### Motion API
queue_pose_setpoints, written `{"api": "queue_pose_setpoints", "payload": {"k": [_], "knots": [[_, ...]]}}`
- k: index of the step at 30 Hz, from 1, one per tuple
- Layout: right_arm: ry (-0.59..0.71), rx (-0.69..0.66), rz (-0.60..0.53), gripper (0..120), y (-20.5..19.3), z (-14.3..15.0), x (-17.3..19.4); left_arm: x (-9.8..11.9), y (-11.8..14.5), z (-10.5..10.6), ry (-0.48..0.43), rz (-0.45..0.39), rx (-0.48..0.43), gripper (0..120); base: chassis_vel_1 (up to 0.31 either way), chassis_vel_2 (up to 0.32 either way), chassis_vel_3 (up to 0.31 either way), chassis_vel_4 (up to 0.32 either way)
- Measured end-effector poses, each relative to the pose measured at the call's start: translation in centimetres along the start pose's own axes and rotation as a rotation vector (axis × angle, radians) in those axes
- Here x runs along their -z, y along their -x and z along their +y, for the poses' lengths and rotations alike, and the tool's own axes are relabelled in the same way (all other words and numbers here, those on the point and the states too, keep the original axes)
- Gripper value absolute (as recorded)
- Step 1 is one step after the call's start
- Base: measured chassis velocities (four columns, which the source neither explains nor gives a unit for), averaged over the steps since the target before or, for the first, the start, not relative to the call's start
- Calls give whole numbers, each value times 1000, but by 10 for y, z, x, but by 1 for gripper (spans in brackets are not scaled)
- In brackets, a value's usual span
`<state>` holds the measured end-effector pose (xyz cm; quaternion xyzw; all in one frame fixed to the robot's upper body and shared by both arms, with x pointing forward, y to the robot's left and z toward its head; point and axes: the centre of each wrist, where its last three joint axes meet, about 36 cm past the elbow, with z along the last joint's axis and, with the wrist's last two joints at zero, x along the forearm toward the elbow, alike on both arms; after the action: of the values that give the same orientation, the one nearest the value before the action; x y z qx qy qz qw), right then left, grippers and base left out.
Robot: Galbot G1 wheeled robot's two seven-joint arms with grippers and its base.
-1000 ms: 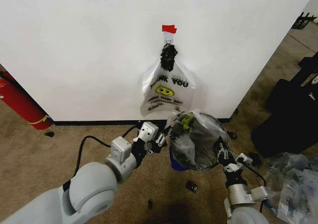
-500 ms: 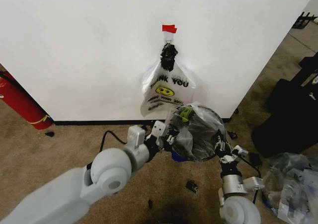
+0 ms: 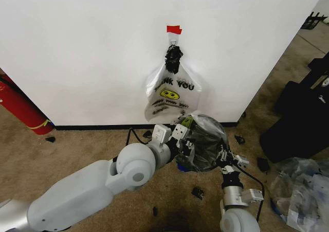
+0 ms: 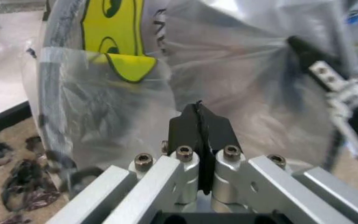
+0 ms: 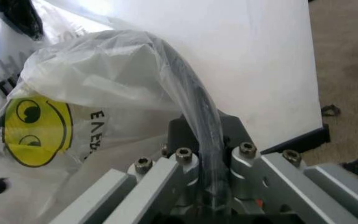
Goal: Pick up the garbage bag from the wall and place it over the trash bin.
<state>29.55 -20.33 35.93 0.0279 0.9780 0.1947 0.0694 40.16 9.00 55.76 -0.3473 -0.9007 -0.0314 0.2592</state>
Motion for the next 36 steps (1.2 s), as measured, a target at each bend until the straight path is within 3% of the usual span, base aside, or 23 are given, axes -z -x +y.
{"api": "queue_pose_setpoints", "payload": {"k": [9,17,24,36], "knots": [[8,-28,-10,0,6,-22,2,28,66,-29,8,2,33,0,0,0,0,0],[46,-26,-32,0,11,-18,4,28,111,-34,23,57,115,0,0,0,0,0],[47,-28,-34,0,7,-15,4,17,133,-28,75,80,179,0,0,0,0,0],[31,-20,-31,0,6,-12,4,0,158,-32,150,147,213,0,0,0,0,0]]}}
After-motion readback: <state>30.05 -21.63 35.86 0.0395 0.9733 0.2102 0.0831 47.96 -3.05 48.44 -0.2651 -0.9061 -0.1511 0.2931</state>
